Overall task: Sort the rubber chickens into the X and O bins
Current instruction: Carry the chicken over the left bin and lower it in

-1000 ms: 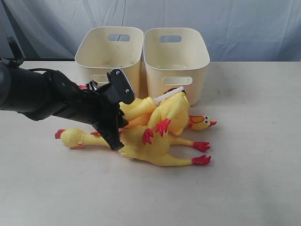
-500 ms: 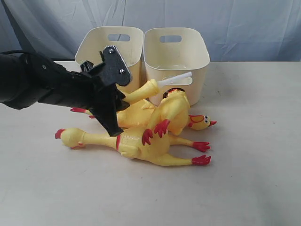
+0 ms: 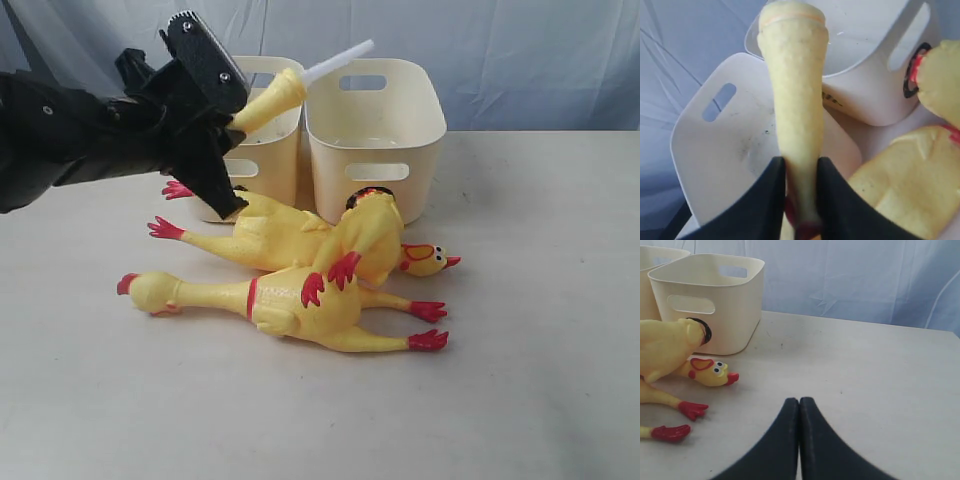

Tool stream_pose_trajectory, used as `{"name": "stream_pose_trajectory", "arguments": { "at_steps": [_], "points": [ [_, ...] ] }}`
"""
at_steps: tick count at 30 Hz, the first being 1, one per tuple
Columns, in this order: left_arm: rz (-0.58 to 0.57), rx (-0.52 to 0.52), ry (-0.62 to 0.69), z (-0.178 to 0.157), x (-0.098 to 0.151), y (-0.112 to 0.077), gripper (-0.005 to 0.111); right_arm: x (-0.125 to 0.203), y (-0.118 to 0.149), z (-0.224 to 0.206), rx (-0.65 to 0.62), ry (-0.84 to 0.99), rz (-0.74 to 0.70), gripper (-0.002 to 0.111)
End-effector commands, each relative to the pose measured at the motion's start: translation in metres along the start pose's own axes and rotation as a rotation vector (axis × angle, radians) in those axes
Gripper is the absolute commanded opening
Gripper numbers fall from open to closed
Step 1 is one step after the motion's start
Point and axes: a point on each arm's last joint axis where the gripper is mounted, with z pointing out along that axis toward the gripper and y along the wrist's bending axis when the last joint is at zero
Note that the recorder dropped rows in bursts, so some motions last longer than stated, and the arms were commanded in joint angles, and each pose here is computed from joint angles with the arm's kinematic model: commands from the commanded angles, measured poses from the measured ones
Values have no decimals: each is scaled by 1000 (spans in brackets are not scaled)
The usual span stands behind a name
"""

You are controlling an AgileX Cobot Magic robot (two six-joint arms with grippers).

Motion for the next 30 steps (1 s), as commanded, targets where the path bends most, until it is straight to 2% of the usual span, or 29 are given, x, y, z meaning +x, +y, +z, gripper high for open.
{"name": "stream_pose_trajectory", "arguments": {
  "at_steps": [1,5,7,12,19,21,30],
  "points": [
    [-27,-65,-52,-3,-17,15,0,1,0,0,6,-6,4,-1],
    [-46,-102,-88,3,-31,31,0,1,0,0,6,-6,4,-1],
    [-92,-116,-93,10,-35,41,0,1,0,0,6,-6,4,-1],
    [-217,-43,-87,35,-33,60,0,1,0,0,6,-6,4,-1],
    [-422,22,-102,65,-22,88,0,1,0,0,6,-6,4,-1],
    [-440,21,-102,72,-17,96,0,1,0,0,6,-6,4,-1],
    [-545,49,-58,103,16,106,0,1,0,0,6,-6,4,-1]
  ]
}}
